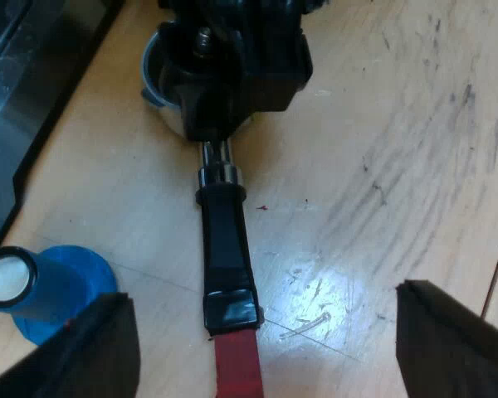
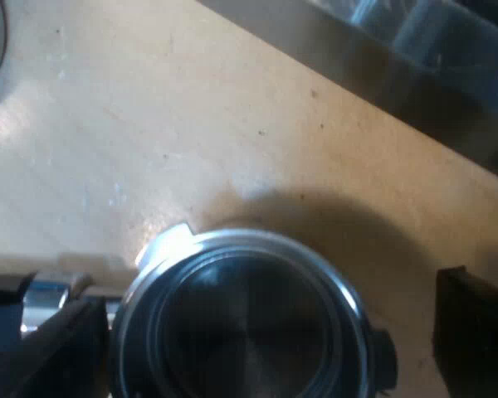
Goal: Put the handle in the coffee machine
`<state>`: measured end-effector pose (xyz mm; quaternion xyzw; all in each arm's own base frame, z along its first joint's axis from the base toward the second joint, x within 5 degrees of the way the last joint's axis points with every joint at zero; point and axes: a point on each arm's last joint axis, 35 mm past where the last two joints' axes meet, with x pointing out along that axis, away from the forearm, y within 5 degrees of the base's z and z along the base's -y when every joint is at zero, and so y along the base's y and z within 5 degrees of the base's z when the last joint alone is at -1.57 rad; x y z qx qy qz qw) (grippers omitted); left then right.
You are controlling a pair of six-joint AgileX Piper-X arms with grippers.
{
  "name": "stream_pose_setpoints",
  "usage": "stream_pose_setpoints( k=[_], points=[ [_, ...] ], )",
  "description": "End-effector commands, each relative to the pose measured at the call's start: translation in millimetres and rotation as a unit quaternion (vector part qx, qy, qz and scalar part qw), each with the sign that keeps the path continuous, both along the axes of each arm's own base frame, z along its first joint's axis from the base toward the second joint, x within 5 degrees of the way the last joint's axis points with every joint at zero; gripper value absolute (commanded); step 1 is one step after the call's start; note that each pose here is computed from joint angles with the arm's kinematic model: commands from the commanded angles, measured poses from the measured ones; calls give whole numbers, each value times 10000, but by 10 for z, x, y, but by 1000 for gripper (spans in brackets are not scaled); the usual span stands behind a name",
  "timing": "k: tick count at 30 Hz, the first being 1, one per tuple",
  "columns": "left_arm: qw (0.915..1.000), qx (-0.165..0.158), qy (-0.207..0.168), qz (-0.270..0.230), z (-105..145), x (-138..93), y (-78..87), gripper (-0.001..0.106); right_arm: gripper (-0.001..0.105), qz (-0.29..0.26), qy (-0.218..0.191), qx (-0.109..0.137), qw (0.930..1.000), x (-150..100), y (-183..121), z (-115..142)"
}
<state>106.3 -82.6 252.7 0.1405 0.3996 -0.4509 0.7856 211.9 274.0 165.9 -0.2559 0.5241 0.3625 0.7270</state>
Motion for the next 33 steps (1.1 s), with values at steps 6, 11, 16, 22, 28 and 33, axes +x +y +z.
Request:
stream_pose_setpoints(
  k=[6,11,16,22,28,33],
  points=[
    [10000,4,-56,32,29,3,3,67,79,145,270,66,9995,19,35,-103],
    [10000,4,-56,32,29,3,3,67,79,140,254,56,9996,20,35,-102],
    [10000,4,-56,32,29,3,3,67,71,141,223,94,9996,26,43,-99],
    [10000,4,-56,32,29,3,3,67,23,142,184,142,9996,34,53,-95],
    [10000,4,-56,32,29,3,3,67,0,119,232,104,9996,13,46,-84],
    [10000,-11,-79,32,33,7,0,67,0,-355,472,35,9982,-27,-6,-36]
  ],
)
